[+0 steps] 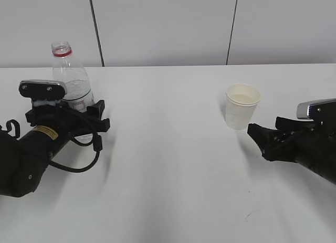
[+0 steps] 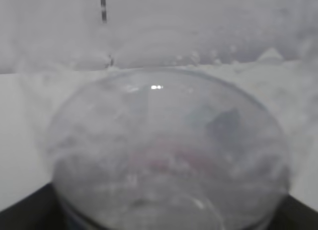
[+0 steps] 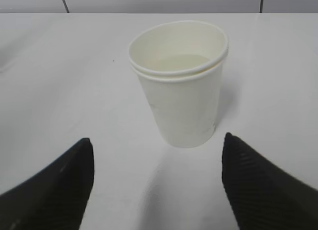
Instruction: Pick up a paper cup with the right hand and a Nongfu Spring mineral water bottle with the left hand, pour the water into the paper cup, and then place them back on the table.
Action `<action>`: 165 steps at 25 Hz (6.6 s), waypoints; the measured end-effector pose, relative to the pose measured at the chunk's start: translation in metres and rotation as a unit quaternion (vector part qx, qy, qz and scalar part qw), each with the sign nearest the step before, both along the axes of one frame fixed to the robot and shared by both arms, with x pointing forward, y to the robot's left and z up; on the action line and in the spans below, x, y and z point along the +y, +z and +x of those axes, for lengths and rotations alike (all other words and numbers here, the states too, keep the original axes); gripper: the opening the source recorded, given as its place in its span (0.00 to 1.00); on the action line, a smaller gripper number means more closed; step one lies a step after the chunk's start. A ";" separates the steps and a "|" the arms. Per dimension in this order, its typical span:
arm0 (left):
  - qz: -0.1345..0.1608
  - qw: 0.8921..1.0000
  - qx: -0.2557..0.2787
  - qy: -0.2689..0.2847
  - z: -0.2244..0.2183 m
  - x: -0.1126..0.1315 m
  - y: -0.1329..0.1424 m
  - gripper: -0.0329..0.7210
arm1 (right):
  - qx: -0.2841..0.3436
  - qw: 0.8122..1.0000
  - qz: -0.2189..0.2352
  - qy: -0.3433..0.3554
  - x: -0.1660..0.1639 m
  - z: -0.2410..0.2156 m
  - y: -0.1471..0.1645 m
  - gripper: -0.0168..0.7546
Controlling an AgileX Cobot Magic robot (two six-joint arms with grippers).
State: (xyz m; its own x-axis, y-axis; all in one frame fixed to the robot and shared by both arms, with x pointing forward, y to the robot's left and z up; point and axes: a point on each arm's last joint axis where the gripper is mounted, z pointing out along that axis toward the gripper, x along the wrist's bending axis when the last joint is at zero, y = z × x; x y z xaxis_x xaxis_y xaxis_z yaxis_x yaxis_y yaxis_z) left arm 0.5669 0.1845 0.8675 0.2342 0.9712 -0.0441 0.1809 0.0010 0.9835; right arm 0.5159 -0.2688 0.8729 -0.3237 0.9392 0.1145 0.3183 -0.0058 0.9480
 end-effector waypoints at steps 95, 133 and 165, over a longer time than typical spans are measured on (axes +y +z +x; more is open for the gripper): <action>0.074 0.938 0.336 0.035 -0.189 0.096 0.322 0.82 | 0.363 0.922 -0.063 -0.119 -0.023 -0.111 0.273 0.78; 0.026 0.986 0.164 0.011 -0.359 0.114 0.203 0.82 | 0.129 0.981 -0.084 -0.119 -0.024 -0.284 0.160 0.78; 0.047 0.988 0.122 0.080 -0.342 0.116 0.195 0.82 | 0.101 0.976 -0.112 -0.160 -0.032 -0.276 0.157 0.78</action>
State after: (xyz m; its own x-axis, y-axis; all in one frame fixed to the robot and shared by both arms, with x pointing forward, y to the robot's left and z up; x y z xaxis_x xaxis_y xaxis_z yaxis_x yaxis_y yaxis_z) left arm 0.2252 0.3000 1.0628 0.0707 0.9974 0.0123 0.4177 -0.0408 0.9077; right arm 0.2396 -0.3007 1.0303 -0.0018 0.9973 -0.0734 0.5139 0.0639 0.8555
